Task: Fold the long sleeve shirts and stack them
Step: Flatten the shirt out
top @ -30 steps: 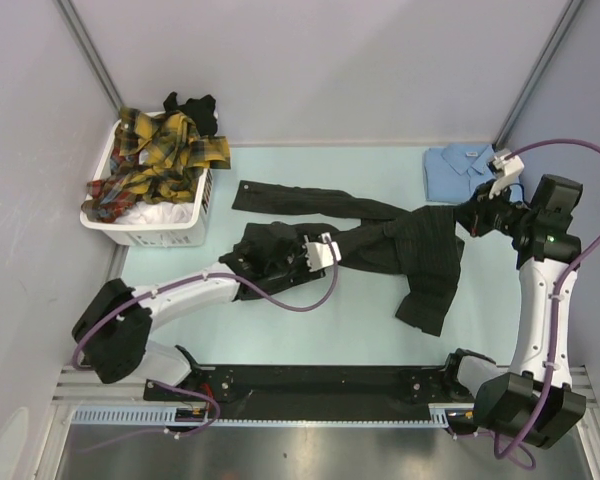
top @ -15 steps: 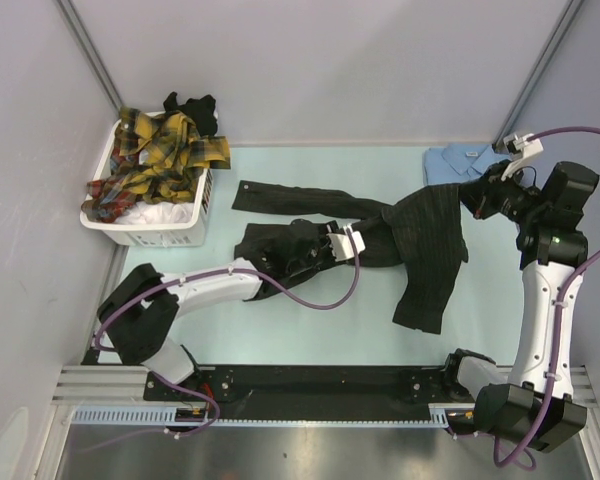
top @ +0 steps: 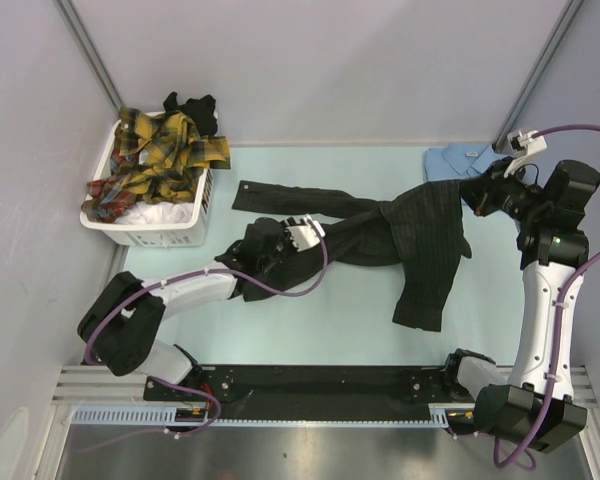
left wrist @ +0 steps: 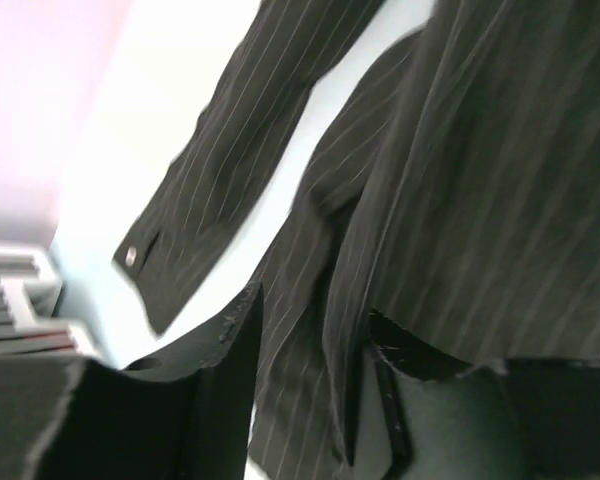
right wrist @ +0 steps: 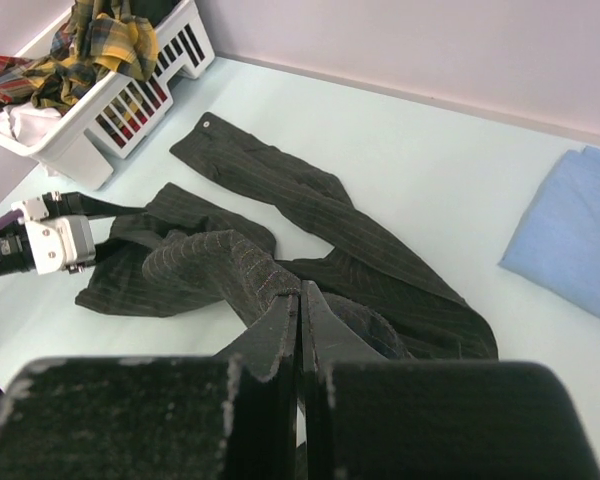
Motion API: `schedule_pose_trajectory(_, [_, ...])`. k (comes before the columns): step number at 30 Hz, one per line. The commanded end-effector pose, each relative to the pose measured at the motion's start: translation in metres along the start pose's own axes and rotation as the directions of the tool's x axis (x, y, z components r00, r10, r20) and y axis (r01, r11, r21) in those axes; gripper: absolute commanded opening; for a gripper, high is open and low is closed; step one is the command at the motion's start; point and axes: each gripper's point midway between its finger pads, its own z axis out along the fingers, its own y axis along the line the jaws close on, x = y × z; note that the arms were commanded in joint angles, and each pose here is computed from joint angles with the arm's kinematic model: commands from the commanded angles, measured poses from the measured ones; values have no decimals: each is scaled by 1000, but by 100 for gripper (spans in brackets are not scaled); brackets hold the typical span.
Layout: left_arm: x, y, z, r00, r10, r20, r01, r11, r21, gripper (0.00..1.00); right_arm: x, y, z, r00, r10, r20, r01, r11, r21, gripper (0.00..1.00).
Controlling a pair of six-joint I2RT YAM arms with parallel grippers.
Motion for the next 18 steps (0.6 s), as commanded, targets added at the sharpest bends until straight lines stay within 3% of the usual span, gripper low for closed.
schedule_pose_trajectory(1, [19, 19, -12, 1000, 6, -31, -8, 998, -57, 35, -35, 6, -2, 994, -77, 81, 77, 997, -1, 0])
schedule_pose_trajectory(10, [40, 15, -16, 996, -25, -90, 27, 999, 20, 1, -28, -1, 2, 995, -86, 59, 86, 996, 5, 0])
schedule_pose_trajectory(12, [30, 34, -22, 996, -55, -70, 55, 998, 10, 0, -22, -8, 4, 995, -88, 49, 86, 996, 30, 0])
schedule_pose_trajectory(13, [42, 40, -28, 990, -75, -116, 78, 997, 28, 0, -21, -13, 6, 995, -93, 47, 91, 995, 41, 0])
schedule_pose_trajectory(14, [21, 52, -33, 994, -90, -68, 94, 994, 64, 0, -22, -19, 7, 993, -100, 54, 97, 993, 64, 0])
schedule_pose_trajectory(18, [6, 99, -51, 986, -144, -82, 152, 984, 89, 0, -24, -38, 21, 992, -103, 78, 95, 990, 100, 0])
